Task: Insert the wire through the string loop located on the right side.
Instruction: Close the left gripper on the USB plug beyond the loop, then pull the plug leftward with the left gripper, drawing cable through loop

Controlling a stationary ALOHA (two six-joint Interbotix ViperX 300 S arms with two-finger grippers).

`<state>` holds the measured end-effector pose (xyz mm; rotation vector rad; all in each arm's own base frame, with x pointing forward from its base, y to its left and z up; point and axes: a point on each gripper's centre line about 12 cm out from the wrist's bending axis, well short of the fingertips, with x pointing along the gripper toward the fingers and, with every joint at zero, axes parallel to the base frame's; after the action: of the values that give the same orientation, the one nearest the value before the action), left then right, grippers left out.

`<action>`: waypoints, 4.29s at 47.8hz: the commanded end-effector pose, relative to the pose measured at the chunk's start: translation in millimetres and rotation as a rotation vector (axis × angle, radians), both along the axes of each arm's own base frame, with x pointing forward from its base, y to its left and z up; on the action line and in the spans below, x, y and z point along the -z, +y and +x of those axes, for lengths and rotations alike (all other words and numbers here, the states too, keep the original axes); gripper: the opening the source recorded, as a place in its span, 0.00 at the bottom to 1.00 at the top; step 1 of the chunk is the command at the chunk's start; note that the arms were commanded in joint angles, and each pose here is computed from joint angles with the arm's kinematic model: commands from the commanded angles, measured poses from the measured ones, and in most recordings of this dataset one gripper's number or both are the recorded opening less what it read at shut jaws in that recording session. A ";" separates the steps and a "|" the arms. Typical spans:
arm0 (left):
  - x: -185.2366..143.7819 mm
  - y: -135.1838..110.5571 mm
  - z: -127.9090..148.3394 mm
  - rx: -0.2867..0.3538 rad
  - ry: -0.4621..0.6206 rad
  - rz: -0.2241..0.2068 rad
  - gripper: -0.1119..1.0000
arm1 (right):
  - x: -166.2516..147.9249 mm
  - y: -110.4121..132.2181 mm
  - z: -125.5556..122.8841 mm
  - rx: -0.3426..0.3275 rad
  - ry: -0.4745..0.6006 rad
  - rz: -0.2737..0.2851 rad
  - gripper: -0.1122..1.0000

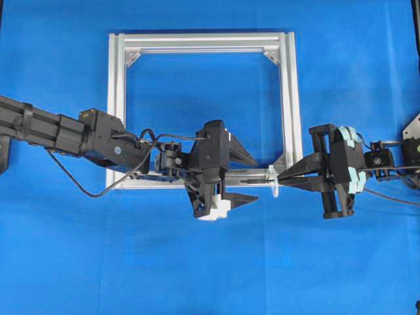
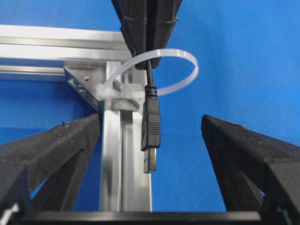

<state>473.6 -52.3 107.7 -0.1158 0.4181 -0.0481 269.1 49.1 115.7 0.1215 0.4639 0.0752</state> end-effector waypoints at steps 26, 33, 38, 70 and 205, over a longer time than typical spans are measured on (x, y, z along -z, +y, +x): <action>-13.6 -0.1 6.3 0.000 -0.043 -0.004 0.91 | -5.2 0.2 4.1 0.005 -0.022 0.006 0.07; -13.6 -0.1 6.3 0.000 -0.043 -0.004 0.91 | -5.2 0.2 4.1 0.005 -0.022 0.006 0.07; -13.4 -0.1 6.3 0.000 -0.041 -0.004 0.91 | -5.2 0.2 4.1 0.005 -0.022 0.006 0.07; -12.3 -1.1 6.6 0.002 -0.020 -0.004 0.17 | -5.3 0.3 4.1 0.003 -0.022 0.005 0.07; -2.8 18.5 -250.4 0.061 0.198 0.039 0.17 | -4.8 2.3 4.6 -0.015 0.016 -0.006 0.97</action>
<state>220.8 -32.5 106.6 -0.0748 0.6351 -0.0807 270.0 50.5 112.8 0.1091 0.5110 0.0840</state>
